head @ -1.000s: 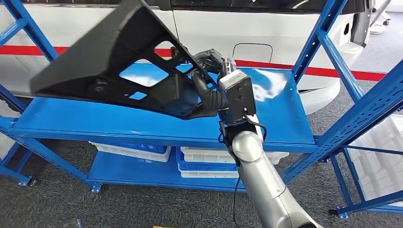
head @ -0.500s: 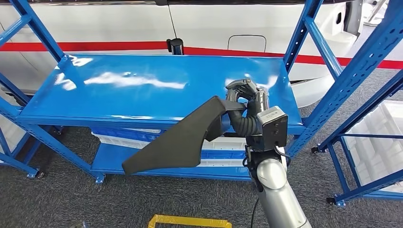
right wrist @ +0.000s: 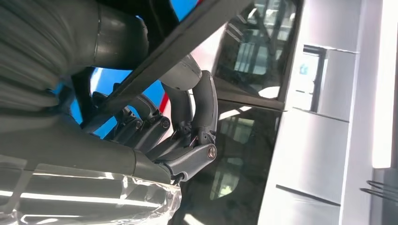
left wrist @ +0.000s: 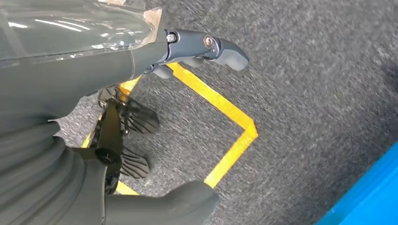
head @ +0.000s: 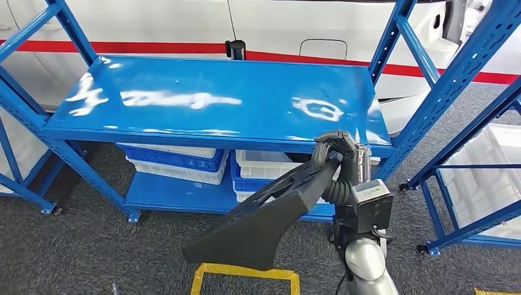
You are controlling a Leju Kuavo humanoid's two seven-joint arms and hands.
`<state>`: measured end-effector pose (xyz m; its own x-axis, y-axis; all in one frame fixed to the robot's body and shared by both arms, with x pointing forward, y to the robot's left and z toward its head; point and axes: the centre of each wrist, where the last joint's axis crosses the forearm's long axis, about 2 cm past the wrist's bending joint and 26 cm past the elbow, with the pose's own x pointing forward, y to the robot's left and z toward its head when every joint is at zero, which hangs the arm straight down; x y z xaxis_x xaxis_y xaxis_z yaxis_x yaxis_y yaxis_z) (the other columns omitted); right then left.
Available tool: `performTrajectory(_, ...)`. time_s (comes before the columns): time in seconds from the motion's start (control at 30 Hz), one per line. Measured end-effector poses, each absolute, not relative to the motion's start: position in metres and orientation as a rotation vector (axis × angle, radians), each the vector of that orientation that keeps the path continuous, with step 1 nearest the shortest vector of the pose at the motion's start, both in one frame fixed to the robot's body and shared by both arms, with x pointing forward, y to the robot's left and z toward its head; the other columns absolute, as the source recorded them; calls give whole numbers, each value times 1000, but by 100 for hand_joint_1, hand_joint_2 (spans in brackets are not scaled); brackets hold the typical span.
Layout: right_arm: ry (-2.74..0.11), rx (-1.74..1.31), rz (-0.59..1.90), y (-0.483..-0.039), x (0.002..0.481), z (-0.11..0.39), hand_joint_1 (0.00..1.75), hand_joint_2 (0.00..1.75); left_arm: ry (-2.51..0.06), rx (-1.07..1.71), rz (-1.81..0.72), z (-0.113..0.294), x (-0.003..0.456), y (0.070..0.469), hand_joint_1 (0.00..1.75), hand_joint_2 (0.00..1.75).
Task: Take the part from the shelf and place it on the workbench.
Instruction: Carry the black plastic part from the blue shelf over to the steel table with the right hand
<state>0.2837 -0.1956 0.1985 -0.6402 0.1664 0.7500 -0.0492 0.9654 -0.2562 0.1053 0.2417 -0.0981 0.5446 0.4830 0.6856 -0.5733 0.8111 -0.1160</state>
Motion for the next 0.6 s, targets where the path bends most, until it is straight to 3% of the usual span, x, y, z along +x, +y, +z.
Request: performTrajectory(0.6,-2224,-127,337,-202,269,188,175,175,-773,82,637,-98,106,239,0,175)
